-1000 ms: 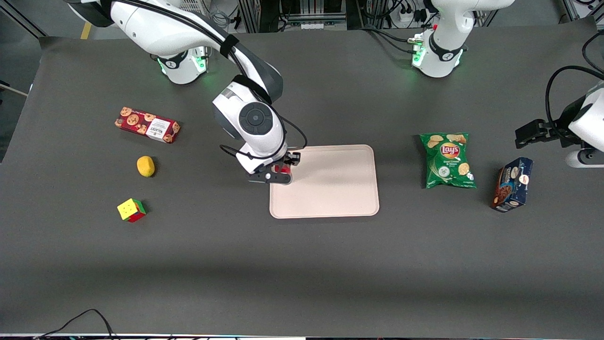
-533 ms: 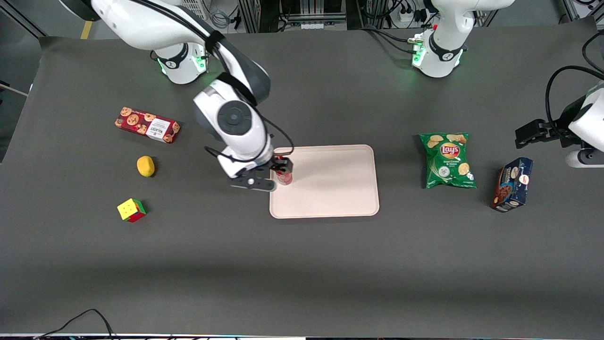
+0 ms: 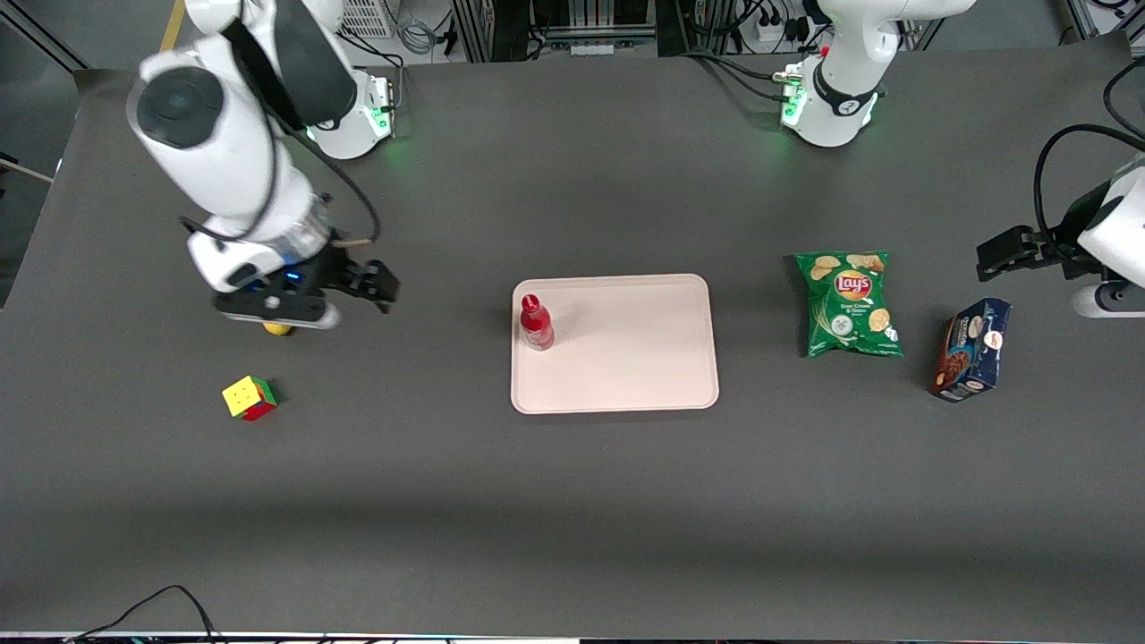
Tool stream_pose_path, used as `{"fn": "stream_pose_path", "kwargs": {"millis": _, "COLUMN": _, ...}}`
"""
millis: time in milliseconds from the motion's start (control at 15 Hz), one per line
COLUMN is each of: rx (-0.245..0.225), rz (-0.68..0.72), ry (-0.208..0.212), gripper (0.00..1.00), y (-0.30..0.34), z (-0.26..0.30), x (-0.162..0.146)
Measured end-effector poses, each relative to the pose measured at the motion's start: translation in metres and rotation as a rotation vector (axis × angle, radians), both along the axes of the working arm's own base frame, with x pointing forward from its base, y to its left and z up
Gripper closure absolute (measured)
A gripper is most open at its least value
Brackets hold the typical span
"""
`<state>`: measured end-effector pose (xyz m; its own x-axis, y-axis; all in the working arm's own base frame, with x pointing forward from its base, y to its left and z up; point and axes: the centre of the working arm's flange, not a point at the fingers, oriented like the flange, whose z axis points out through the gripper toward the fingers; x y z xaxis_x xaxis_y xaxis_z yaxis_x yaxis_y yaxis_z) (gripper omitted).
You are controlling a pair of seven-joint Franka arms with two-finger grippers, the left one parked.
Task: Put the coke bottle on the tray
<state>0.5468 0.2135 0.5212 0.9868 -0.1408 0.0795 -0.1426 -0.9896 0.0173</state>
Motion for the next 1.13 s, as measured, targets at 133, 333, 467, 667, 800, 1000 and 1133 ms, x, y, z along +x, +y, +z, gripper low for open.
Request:
{"fn": "stream_pose_path", "kwargs": {"millis": 133, "rx": 0.009, "rz": 0.031, "ry": 0.002, "gripper": 0.0, "y": -0.047, "z": 0.015, "x": -0.007}}
{"fn": "stream_pose_path", "kwargs": {"millis": 333, "rx": 0.019, "rz": 0.063, "ry": -0.001, "gripper": 0.0, "y": -0.116, "z": 0.042, "x": -0.012}}
{"fn": "stream_pose_path", "kwargs": {"millis": 467, "rx": 0.031, "rz": 0.097, "ry": 0.004, "gripper": 0.0, "y": -0.152, "z": 0.057, "x": -0.02}}
{"fn": "stream_pose_path", "kwargs": {"millis": 667, "rx": 0.035, "rz": 0.123, "ry": 0.017, "gripper": 0.0, "y": -0.19, "z": 0.071, "x": -0.031}}
{"fn": "stream_pose_path", "kwargs": {"millis": 800, "rx": 0.033, "rz": 0.151, "ry": 0.021, "gripper": 0.0, "y": -0.193, "z": 0.072, "x": -0.033}}
{"fn": "stream_pose_path", "kwargs": {"millis": 1000, "rx": 0.034, "rz": 0.179, "ry": 0.029, "gripper": 0.0, "y": -0.2, "z": 0.068, "x": -0.032}}
{"fn": "stream_pose_path", "kwargs": {"millis": 1133, "rx": 0.035, "rz": 0.183, "ry": 0.031, "gripper": 0.0, "y": -0.202, "z": 0.067, "x": -0.031}}
